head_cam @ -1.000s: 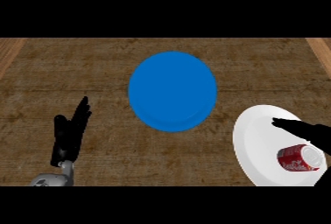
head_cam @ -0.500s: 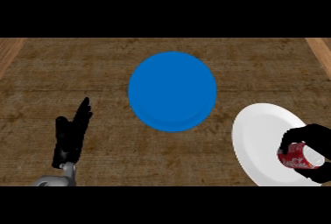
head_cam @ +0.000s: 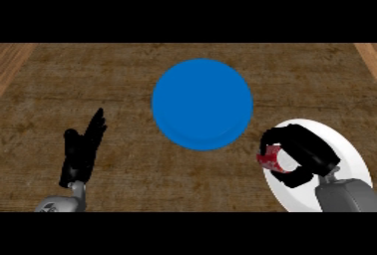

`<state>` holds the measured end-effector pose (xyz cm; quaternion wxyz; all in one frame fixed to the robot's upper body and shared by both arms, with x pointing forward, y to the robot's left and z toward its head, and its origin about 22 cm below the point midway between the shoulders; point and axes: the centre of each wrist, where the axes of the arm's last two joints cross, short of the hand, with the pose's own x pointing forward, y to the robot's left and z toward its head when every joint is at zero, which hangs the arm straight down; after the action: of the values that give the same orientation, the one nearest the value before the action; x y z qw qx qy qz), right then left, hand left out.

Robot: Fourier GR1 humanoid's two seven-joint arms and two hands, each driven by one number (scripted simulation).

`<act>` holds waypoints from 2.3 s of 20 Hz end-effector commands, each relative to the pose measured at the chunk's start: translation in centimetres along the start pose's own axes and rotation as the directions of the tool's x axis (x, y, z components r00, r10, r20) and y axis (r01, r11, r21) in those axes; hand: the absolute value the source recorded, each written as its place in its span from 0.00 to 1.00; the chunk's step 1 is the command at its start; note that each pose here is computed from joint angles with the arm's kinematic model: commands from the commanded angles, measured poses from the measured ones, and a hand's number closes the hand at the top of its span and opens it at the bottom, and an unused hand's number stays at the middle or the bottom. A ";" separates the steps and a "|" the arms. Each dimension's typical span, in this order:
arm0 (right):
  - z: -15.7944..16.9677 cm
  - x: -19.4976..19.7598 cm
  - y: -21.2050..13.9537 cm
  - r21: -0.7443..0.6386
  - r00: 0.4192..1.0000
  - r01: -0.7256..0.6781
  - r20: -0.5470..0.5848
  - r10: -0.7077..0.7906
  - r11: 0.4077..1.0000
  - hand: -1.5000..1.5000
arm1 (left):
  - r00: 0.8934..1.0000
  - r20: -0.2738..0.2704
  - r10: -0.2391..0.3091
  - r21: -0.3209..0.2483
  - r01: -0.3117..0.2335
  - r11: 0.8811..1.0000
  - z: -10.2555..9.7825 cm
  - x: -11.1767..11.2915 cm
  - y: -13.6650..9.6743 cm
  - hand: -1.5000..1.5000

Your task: Pick the can from the plate and place it in the plate

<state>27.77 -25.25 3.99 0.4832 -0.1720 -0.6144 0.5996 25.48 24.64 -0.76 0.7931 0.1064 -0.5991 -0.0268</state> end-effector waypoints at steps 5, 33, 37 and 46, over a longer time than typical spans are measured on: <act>-9.1 16.3 -0.6 -0.236 0.996 -0.063 0.049 0.077 0.970 1.00 | 1.000 0.013 -0.011 -0.035 0.012 0.999 -0.6 0.4 -1.3 0.50; -20.4 15.8 -7.7 -0.498 0.942 -0.051 -0.313 -0.124 0.866 1.00 | 1.000 -0.013 0.002 0.004 -0.002 1.000 0.7 0.1 -1.1 0.50; -20.9 14.4 -5.9 -0.373 0.932 -0.024 -0.343 -0.114 0.927 1.00 | 1.000 -0.005 -0.002 0.018 0.003 1.000 1.2 0.4 -0.3 0.50; -21.3 9.3 -3.0 -0.090 0.914 0.097 -0.385 -0.125 0.991 0.00 | 1.000 0.007 -0.006 0.014 0.006 1.000 0.4 1.3 0.3 0.50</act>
<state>41.05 -5.53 7.58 0.6038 -0.3025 -0.5644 0.4746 25.07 24.42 -0.54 0.7896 0.1083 -0.6035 -0.0245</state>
